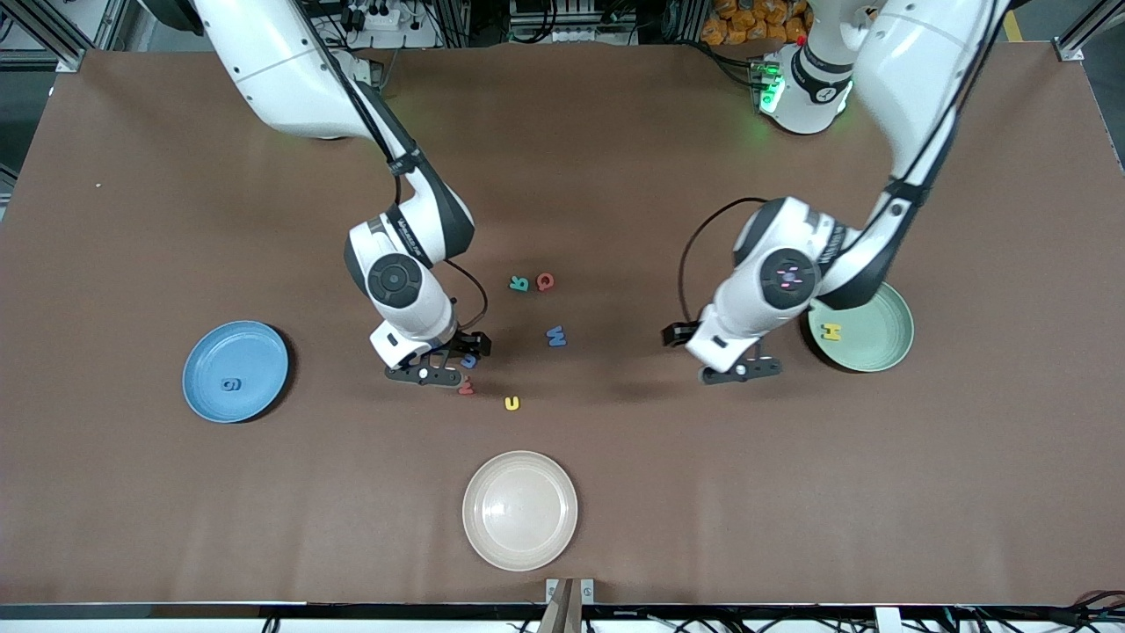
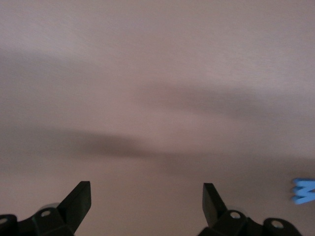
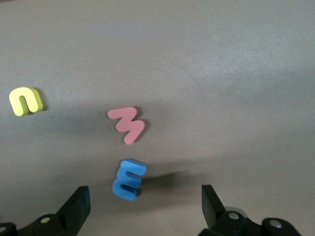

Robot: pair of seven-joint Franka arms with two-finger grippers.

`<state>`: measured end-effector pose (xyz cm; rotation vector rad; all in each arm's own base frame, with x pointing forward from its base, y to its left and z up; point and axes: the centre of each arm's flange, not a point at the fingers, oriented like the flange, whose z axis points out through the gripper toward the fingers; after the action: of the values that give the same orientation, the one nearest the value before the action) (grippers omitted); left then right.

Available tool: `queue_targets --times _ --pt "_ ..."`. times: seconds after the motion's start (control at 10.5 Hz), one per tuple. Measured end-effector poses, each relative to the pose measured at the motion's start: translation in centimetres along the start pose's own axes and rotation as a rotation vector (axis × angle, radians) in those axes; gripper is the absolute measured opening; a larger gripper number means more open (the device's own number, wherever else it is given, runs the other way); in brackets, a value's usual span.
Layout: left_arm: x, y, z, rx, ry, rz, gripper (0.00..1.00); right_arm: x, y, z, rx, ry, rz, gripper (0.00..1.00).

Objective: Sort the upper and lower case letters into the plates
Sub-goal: 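Release the H in the green plate while the right gripper reaches the blue e, then carry the e to the blue plate while the left gripper reaches the blue W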

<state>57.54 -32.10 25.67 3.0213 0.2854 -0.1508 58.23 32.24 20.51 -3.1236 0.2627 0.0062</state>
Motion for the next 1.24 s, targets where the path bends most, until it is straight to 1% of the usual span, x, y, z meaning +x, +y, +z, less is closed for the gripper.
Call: queue_targets --times 0.19,0.38,0.57,0.76,0.95,1.14,1.24 --pt "-2.1 3.8 2.5 -0.019 -0.008 -0.102 1.0 0.0 -0.5 0.9 -0.005 -0.004 0.073 1.0" --pt "-3.6 6.9 4.2 -0.028 -0.005 -0.246 1.0 0.1 -0.2 1.4 -0.013 -0.007 0.162 1.0" --pt "-5.3 10.3 4.7 -0.019 0.04 -0.355 1.0 0.2 0.1 1.9 -0.021 -0.011 0.235 1.0" --pt "-6.9 13.4 4.0 -0.029 0.091 -0.376 1.0 0.2 0.1 2.3 -0.024 -0.014 0.273 1.0" --pt "-7.1 14.5 4.0 -0.039 0.099 -0.369 1.0 0.2 -0.2 2.7 -0.024 -0.014 0.306 1.0" --pt "-6.8 13.9 5.6 -0.016 0.09 -0.362 1.0 0.2 -0.4 3.1 -0.025 -0.016 0.311 1.0" --pt "-6.8 13.7 6.7 -0.003 0.081 -0.352 1.0 0.3 -0.5 3.1 -0.025 -0.016 0.312 0.89"
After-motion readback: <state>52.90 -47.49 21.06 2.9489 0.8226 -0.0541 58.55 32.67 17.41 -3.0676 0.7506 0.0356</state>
